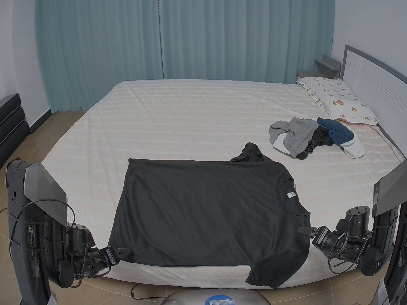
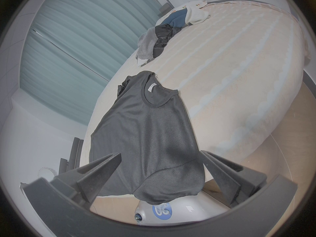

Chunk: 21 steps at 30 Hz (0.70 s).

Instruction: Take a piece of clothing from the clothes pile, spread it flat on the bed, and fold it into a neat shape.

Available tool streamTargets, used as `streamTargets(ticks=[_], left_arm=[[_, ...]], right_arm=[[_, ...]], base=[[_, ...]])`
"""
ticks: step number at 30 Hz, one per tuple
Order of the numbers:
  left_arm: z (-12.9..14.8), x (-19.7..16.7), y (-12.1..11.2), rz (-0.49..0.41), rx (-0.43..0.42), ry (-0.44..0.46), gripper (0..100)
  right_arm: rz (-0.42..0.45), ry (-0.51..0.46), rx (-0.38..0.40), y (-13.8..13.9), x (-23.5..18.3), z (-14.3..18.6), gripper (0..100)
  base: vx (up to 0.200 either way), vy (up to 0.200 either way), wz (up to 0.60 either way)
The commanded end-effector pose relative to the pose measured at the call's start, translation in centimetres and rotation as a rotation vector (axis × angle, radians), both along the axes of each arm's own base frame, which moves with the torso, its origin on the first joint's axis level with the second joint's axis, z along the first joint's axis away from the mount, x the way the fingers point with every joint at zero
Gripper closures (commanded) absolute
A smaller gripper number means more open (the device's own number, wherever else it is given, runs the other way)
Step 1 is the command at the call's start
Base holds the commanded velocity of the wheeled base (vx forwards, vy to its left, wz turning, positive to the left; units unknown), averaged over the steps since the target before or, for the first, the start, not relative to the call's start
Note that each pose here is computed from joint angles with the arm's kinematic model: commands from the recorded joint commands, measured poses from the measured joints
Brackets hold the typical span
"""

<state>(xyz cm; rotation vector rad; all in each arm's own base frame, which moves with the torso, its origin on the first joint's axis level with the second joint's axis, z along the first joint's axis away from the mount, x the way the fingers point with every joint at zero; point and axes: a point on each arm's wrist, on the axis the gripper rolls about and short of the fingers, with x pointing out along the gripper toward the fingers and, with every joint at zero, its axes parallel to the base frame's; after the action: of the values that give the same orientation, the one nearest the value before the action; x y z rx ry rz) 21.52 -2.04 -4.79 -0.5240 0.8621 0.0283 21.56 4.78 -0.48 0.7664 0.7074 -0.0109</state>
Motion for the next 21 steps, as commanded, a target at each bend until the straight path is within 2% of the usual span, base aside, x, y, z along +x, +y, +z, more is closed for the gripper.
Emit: streamTargets(ticks=[1, 3, 4, 21], left_arm=[[-0.4, 0.1, -0.2, -0.005, 0.002, 0.000, 0], [-0.4, 0.1, -0.2, -0.004, 0.003, 0.000, 0], [-0.4, 0.2, -0.2, -0.003, 0.002, -0.002, 100], [1.4, -0.1, 0.2, 0.027, -0.001, -0.057, 100]], right_arm=[[0.001, 0.007, -0.001, -0.1, -0.4, 0.0, 0], [0.001, 0.006, -0.001, -0.1, -0.3, 0.0, 0], [0.001, 0.007, -0.001, -0.1, -0.4, 0.0, 0], [-0.006, 0.005, -0.004, -0.2, -0.3, 0.0, 0]], base=[[0.000, 0.000, 0.00], [0.000, 0.000, 0.00], [0.000, 0.000, 0.00], [0.000, 0.000, 0.00]])
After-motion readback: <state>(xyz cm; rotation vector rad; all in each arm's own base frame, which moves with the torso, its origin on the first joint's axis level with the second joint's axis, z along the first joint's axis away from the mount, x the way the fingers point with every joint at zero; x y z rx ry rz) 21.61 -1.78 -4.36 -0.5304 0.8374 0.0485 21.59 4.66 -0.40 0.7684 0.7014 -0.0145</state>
